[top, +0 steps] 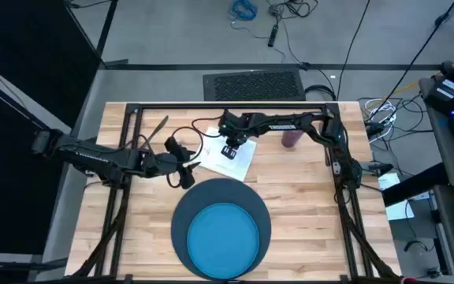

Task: Set table place
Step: Fold the white napkin

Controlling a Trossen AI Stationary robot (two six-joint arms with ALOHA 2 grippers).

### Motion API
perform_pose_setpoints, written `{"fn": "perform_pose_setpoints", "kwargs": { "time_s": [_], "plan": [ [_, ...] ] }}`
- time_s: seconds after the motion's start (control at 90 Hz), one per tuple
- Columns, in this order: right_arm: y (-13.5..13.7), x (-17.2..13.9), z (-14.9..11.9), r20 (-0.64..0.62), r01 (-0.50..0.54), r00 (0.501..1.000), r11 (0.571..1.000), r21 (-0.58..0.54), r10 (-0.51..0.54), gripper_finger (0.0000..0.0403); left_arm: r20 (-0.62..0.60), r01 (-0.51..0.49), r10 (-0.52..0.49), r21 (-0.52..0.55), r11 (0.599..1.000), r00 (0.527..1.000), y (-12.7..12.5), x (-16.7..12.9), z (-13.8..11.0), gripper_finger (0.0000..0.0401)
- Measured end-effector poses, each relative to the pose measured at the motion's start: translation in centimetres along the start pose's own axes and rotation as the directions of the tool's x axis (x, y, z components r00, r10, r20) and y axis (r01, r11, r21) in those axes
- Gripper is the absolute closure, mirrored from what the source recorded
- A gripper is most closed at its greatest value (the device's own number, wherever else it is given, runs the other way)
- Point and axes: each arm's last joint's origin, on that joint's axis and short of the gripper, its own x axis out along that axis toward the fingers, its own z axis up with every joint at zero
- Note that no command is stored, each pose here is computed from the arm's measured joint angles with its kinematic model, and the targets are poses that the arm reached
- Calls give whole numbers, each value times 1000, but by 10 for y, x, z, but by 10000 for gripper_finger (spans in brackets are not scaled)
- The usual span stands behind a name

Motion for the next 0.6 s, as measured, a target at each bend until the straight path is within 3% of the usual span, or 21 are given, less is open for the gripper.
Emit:
{"fn": "perform_pose_setpoints", "kwargs": {
  "time_s": [0.267,0.6],
  "plan": [
    [0,17,-4,-32,3,999,1000,-16,-4,402,0,-2,2,1,1000,1000,0,0,0,218],
    [0,11,0,-22,27,999,999,-31,-28,403,-2,-7,7,5,1000,1000,0,0,0,219]
  ]
}}
